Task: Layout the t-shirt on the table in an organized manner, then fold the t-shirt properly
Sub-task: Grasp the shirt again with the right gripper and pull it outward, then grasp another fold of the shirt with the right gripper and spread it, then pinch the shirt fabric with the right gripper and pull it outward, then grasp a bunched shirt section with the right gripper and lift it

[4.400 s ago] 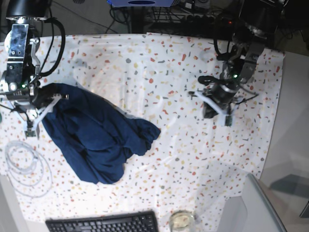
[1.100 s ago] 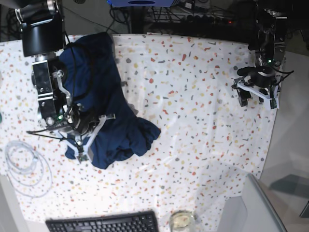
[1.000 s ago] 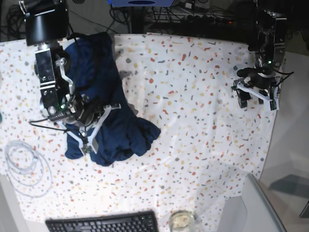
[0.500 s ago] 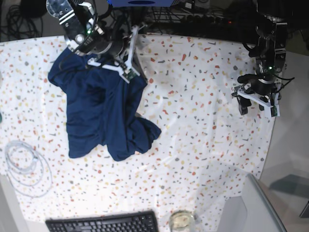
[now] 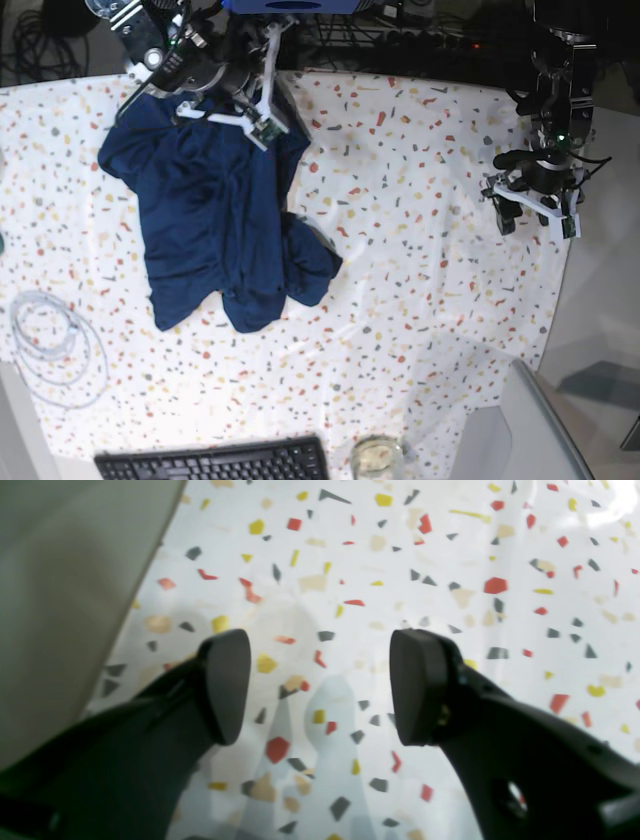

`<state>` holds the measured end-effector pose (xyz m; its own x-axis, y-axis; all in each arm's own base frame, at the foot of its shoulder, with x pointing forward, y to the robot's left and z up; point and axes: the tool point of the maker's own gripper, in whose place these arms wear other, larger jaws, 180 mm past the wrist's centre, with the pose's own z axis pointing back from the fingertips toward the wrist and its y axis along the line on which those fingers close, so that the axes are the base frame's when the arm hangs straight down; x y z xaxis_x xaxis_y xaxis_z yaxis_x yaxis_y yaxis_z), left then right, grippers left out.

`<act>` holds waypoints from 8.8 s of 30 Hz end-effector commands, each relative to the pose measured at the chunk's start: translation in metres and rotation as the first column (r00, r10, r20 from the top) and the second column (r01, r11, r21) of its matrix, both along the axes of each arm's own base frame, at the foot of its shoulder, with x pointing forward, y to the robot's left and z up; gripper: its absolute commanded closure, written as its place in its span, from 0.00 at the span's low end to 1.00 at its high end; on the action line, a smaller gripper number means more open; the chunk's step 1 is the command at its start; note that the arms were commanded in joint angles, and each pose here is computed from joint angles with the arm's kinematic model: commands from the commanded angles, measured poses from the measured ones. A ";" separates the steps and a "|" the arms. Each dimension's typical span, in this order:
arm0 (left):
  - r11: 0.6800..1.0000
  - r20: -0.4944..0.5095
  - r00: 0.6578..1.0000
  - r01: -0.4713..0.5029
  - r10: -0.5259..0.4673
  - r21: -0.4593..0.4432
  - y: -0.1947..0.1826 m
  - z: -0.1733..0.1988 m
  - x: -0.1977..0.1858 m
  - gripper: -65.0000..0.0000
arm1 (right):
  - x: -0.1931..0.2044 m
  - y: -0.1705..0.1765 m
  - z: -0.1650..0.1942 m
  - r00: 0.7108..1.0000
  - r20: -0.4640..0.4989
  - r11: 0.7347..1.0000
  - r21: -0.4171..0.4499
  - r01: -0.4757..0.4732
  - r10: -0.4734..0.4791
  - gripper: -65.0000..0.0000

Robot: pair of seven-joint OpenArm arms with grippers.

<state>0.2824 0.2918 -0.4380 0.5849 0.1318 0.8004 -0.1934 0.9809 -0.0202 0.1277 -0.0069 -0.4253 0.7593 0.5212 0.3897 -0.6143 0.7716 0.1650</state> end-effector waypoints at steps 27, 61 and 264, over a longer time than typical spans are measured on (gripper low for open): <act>1.000 0.022 1.000 0.002 -0.003 0.029 0.010 0.008 0.000 0.35 | 0.168 -0.014 0.011 0.946 0.219 0.970 0.077 0.229 -0.241 1.00; 0.974 0.048 0.974 0.222 -0.220 -0.043 -0.088 0.005 0.036 0.36 | 0.016 0.064 -0.004 0.994 0.060 0.989 0.106 -0.100 0.094 0.96; 1.000 0.021 1.000 0.017 -0.018 0.024 0.000 0.016 -0.033 0.36 | 0.084 0.066 0.027 0.992 0.118 0.990 0.134 0.031 -0.047 0.64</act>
